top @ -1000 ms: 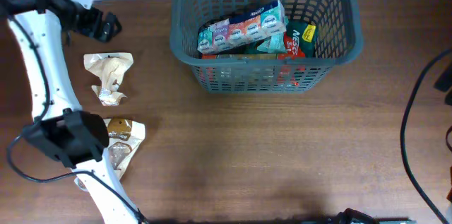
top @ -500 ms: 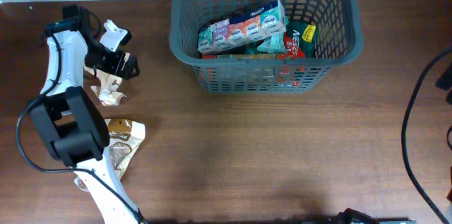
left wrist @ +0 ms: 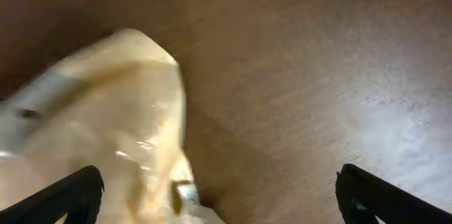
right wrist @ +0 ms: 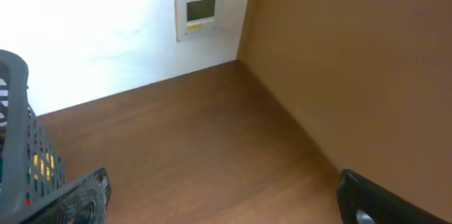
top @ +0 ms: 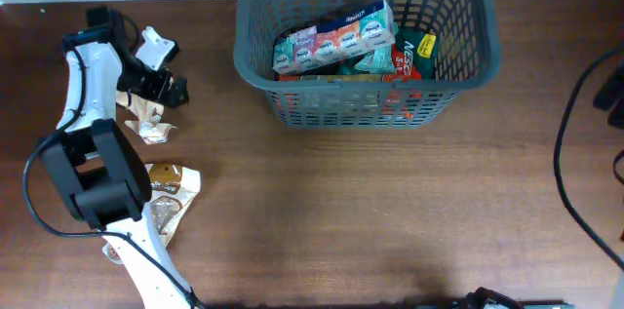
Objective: Pack container
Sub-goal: 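Lower the left gripper onto the upper tan pouch and grasp, then carry the tan pouch into the basket with the left gripper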
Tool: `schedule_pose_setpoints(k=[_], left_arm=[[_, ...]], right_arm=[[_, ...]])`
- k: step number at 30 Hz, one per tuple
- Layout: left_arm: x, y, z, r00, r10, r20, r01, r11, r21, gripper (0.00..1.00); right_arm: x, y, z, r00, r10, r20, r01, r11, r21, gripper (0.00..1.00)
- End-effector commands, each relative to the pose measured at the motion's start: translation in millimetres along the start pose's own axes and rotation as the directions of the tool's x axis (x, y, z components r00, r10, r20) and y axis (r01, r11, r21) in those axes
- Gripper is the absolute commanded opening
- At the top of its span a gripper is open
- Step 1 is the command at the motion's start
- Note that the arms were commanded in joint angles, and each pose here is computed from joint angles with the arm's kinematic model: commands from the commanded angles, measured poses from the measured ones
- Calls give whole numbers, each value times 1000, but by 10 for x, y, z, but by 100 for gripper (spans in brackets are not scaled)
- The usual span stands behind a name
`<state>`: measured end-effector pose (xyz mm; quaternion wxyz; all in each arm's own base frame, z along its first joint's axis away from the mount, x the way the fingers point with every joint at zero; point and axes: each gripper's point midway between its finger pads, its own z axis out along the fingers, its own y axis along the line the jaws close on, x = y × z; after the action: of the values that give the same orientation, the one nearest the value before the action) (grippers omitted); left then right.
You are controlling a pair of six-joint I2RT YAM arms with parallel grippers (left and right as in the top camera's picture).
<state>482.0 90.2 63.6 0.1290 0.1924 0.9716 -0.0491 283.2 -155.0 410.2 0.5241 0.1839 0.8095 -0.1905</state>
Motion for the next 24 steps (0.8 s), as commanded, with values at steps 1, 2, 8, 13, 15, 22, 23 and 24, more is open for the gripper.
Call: schedule_pose_setpoints(k=[1,2,8,13,15,22,23,24], left_arm=[[-359,164,-312,994,-15,107,23,997,-79,100],[-435,199,-394,990,-36,134,48,995,-92,100],[-779,392,-818,924,-245,292,291,948,-126,99],[-491,403,-713,743,-627,236,660,745,-98,96],[-437,317,-661,685,-699,206,724,685,-82,96],[-371,86,-574,632,-759,158,775,616,-140,100],[-312,69,-573,642,-752,146,765,617,-186,100],[-268,63,-575,660,-739,135,748,627,-220,100]], right_arm=[[17,75,65,1000,-3,-10,2,999,-32,99],[23,76,75,1000,-3,-13,3,999,-32,99],[23,76,78,1000,-3,-13,3,1000,-31,99],[24,76,78,1000,-3,-14,3,1000,-31,99],[17,75,79,1000,-3,-11,3,1000,-31,99],[31,78,92,1000,-4,-18,3,999,-32,99],[32,78,92,1000,-4,-18,3,999,-32,99],[32,78,92,1000,-4,-18,3,999,-32,99]])
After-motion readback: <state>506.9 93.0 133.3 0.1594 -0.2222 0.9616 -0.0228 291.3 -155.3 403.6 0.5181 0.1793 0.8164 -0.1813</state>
